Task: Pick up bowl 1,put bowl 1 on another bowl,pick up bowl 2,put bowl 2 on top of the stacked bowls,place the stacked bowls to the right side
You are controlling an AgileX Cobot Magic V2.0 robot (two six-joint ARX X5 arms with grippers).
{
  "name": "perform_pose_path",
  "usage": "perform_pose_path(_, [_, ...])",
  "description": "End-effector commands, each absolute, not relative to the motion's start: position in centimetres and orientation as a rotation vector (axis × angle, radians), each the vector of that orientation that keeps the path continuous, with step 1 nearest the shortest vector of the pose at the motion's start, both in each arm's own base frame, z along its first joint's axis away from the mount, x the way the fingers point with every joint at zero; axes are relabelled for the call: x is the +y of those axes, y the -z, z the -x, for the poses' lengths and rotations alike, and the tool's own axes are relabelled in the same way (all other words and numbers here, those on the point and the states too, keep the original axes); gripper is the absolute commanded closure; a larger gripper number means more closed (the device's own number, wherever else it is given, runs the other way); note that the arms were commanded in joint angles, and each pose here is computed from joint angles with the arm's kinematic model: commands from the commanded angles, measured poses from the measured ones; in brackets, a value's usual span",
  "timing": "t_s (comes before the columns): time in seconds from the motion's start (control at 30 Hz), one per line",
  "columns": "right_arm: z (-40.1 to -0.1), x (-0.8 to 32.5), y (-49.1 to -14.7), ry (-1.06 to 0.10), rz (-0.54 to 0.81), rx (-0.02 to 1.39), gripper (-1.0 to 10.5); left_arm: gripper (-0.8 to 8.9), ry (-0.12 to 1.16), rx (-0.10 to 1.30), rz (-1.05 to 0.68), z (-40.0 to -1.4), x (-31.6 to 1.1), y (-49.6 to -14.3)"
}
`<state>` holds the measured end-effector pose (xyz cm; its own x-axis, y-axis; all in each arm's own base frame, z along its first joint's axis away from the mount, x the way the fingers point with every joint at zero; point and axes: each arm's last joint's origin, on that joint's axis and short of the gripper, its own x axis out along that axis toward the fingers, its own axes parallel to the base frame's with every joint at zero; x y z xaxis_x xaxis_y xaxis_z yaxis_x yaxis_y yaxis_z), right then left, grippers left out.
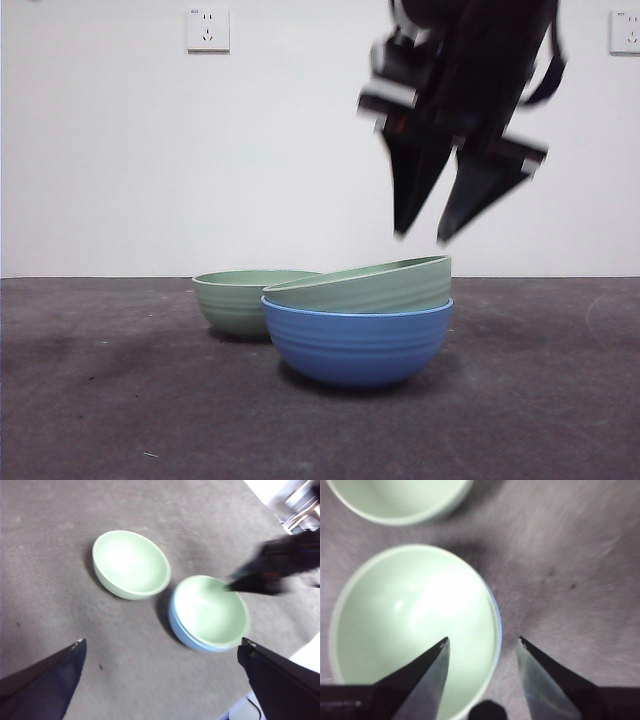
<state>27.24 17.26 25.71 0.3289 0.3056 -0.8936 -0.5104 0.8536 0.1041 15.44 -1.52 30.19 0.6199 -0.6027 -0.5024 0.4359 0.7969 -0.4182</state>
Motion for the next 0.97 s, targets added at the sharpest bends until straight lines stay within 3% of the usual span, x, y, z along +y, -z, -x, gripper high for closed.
perform_pose_path(0.03, [-25.5, 16.1, -28.5, -0.519, 0.218, 1.028, 7.2, 1.82, 0.590, 0.698, 0.287, -18.1, -2.3, -29.4])
perform_pose_path(0.17, [-21.7, 13.7, -33.5, -0.536, 0.178, 0.880, 7.2, 1.84, 0.543, 0.734, 0.276, -22.9, -5.0, -27.8])
perform_pose_path(0.37, [-17.8, 11.3, -36.7, -0.546, 0.139, 0.769, 7.2, 1.84, 0.488, 0.826, 0.206, -27.8, -8.0, -27.1])
perform_pose_path(0.7, [-13.3, 8.4, -38.8, -0.541, 0.090, 0.712, 7.2, 1.86, 0.394, 0.946, 0.081, -34.8, -12.1, -25.7])
perform_pose_path(0.97, [-11.7, 7.4, -39.3, -0.540, 0.073, 0.687, 7.2, 1.89, 0.321, 1.123, 0.015, -37.1, -13.3, -20.4])
